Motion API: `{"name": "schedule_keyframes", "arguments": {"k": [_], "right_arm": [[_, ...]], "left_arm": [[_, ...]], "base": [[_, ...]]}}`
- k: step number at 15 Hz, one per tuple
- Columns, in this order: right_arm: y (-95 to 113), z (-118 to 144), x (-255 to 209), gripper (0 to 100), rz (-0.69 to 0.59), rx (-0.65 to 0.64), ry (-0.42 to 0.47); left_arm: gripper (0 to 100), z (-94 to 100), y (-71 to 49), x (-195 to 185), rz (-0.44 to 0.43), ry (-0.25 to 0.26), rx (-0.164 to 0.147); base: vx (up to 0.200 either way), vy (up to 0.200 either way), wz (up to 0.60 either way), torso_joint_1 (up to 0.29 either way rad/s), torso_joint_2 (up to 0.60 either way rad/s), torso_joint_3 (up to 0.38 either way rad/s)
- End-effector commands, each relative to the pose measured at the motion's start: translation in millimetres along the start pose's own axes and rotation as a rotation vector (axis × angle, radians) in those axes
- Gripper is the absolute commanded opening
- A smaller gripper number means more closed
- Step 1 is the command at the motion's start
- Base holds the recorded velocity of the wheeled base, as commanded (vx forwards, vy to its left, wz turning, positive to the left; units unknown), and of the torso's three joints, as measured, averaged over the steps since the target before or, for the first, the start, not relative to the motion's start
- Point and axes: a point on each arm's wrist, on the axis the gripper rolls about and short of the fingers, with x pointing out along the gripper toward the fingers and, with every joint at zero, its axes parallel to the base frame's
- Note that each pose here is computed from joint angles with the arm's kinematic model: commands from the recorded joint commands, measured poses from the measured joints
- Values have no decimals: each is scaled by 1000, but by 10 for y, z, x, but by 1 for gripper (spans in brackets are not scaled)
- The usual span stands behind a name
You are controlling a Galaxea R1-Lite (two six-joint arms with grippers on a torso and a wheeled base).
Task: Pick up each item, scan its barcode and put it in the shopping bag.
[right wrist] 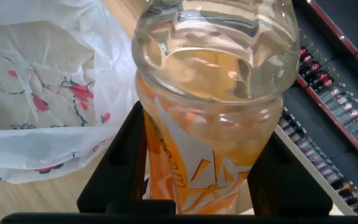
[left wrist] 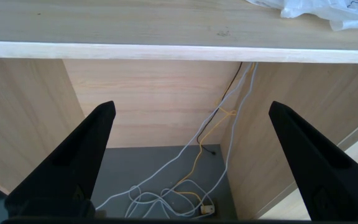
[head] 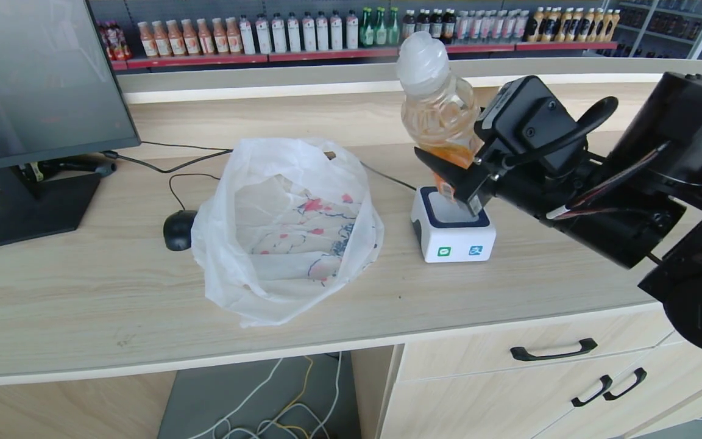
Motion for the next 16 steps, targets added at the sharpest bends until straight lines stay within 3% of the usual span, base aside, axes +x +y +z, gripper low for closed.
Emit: {"name": "schedule_keyframes", "arguments": {"k": [1, 5, 10, 16], "right_arm": [[-120, 125, -126, 0, -56, 49, -10], [-206, 175, -330, 0, -198, 270, 44], [-195, 173, -583, 0, -241, 457, 45], [-224, 111, -614, 0, -473, 747, 132]], "left_arm": [[100, 0, 0, 0, 0, 0, 0], [100, 0, 0, 0, 0, 0, 0], [100, 0, 0, 0, 0, 0, 0], [100, -1, 0, 0, -1, 1, 3]], "base": [[0, 0, 0, 0, 0, 0], [0, 0, 0, 0, 0, 0], [0, 0, 0, 0, 0, 0], [0, 0, 0, 0, 0, 0]]}}
